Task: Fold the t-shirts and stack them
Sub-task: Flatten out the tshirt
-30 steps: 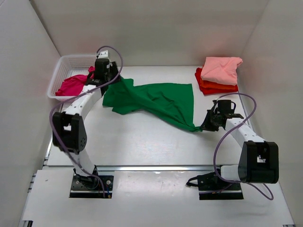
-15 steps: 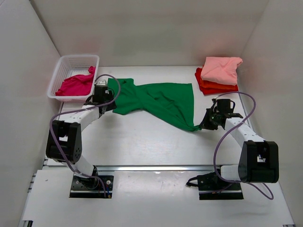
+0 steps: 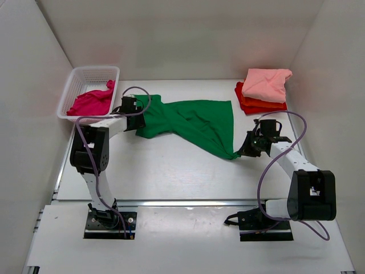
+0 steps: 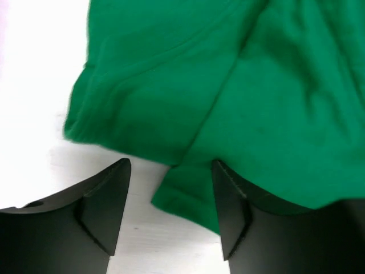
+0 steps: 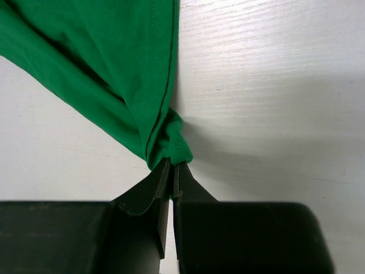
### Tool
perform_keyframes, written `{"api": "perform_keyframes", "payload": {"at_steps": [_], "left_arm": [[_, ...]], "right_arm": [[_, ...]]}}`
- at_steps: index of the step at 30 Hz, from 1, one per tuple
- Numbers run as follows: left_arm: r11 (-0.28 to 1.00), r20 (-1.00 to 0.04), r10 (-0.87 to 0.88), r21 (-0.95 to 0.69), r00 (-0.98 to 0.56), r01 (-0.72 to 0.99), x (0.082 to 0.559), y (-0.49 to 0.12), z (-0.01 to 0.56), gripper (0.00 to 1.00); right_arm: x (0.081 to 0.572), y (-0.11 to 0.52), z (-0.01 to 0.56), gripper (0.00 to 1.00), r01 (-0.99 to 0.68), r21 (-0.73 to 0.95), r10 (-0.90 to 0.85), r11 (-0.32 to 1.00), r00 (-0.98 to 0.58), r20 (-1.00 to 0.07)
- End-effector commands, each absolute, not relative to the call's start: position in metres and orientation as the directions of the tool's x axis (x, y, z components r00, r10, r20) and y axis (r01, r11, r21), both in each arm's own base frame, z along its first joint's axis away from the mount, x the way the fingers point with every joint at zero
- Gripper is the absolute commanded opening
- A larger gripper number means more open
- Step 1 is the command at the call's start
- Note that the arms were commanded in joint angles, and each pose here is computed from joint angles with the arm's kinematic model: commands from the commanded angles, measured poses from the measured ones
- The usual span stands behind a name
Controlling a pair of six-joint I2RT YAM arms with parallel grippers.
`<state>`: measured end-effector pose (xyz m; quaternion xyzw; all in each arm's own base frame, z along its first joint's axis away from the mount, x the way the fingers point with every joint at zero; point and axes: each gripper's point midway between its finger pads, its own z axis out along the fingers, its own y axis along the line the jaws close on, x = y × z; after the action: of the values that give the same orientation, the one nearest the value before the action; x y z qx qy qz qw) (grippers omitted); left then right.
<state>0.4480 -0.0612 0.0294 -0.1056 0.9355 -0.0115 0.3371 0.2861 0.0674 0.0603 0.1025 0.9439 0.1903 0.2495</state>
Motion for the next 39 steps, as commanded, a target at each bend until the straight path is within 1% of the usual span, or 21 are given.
{"api": "perform_keyframes", "payload": {"at_steps": [1,2,3,5,6,9,12,15,17,21,23,24,26,27,28,31,33,34,35,36,39], "left_arm": [[0.985,-0.624,-0.167,-0.07,-0.764,-0.159,0.452,-0.069,0.043,0.67],[0.986,-0.593,-0.164,-0.073,-0.788,-0.15,0.446,-0.072,0.036,0.64],[0.986,-0.581,-0.163,-0.078,-0.798,-0.144,0.447,-0.074,0.034,0.65],[0.988,-0.549,-0.153,-0.056,-0.822,-0.147,0.439,-0.076,0.03,0.67],[0.988,-0.532,-0.151,-0.051,-0.833,-0.147,0.433,-0.076,0.025,0.7],[0.987,-0.528,-0.158,-0.049,-0.834,-0.156,0.427,-0.073,0.022,0.75],[0.983,-0.513,-0.181,-0.065,-0.839,-0.172,0.421,-0.07,0.019,0.77],[0.985,-0.504,-0.169,-0.068,-0.847,-0.156,0.419,-0.074,0.019,0.75],[0.986,-0.496,-0.164,-0.06,-0.853,-0.155,0.415,-0.076,0.017,0.69],[0.984,-0.447,-0.177,-0.103,-0.877,-0.146,0.407,-0.088,0.011,0.53],[0.982,-0.418,-0.185,-0.122,-0.889,-0.147,0.398,-0.094,0.006,0.31],[0.98,-0.413,-0.193,-0.129,-0.89,-0.153,0.395,-0.096,0.006,0.28],[0.976,-0.405,-0.2,-0.162,-0.892,-0.146,0.387,-0.101,0.01,0.05],[0.975,-0.392,-0.201,-0.164,-0.898,-0.146,0.381,-0.102,0.007,0.01],[0.974,-0.391,-0.206,-0.167,-0.897,-0.151,0.376,-0.1,0.011,0.0],[0.963,-0.445,-0.214,-0.243,-0.87,-0.113,0.368,-0.111,0.052,0.0],[0.938,-0.558,-0.282,-0.33,-0.78,-0.104,0.367,-0.111,0.113,0.0],[0.926,-0.595,-0.314,-0.363,-0.74,-0.101,0.368,-0.108,0.131,0.0],[0.906,-0.652,-0.355,-0.417,-0.67,-0.074,0.368,-0.108,0.174,0.0],[0.893,-0.686,-0.394,-0.443,-0.611,-0.078,0.372,-0.1,0.202,0.0],[0.875,-0.772,-0.432,-0.484,-0.466,-0.008,0.358,-0.083,0.299,0.0]], "right_arm": [[0.301,0.07,0.075,0.0,0.069,0.432,0.295,0.899,-0.825,-0.482],[0.301,0.07,0.074,0.0,0.072,0.433,0.297,0.899,-0.826,-0.48],[0.301,0.071,0.075,0.0,0.063,0.433,0.29,0.899,-0.826,-0.483],[0.302,0.071,0.076,0.0,0.061,0.43,0.288,0.901,-0.824,-0.487],[0.3,0.07,0.074,0.0,0.07,0.433,0.294,0.899,-0.828,-0.477],[0.299,0.07,0.076,0.0,0.064,0.432,0.291,0.899,-0.826,-0.483],[0.298,0.07,0.074,0.0,0.063,0.433,0.29,0.899,-0.828,-0.481],[0.3,0.07,0.077,0.0,0.06,0.436,0.294,0.898,-0.819,-0.493],[0.297,0.071,0.075,0.0,0.065,0.44,0.296,0.896,-0.825,-0.482],[0.3,0.071,0.078,0.0,0.069,0.442,0.303,0.894,-0.82,-0.485],[0.3,0.072,0.08,0.0,0.062,0.447,0.303,0.892,-0.818,-0.49],[0.299,0.072,0.08,0.0,0.056,0.448,0.297,0.892,-0.821,-0.488],[0.299,0.073,0.082,0.0,0.046,0.448,0.291,0.893,-0.818,-0.496],[0.3,0.066,0.083,0.0,0.065,0.449,0.309,0.891,-0.812,-0.495],[0.3,0.066,0.085,0.0,0.061,0.451,0.309,0.89,-0.81,-0.499],[0.305,0.06,0.097,0.0,0.066,0.462,0.33,0.884,-0.788,-0.519],[0.312,0.057,0.124,0.0,0.052,0.511,0.374,0.858,-0.746,-0.551],[0.316,0.055,0.132,0.0,0.043,0.521,0.382,0.853,-0.731,-0.565],[0.32,0.055,0.15,0.0,0.02,0.536,0.395,0.844,-0.698,-0.597],[0.325,0.05,0.165,0.0,0.022,0.553,0.422,0.833,-0.671,-0.61],[0.328,0.045,0.204,0.0,-0.013,0.582,0.458,0.813,-0.603,-0.653]]}}
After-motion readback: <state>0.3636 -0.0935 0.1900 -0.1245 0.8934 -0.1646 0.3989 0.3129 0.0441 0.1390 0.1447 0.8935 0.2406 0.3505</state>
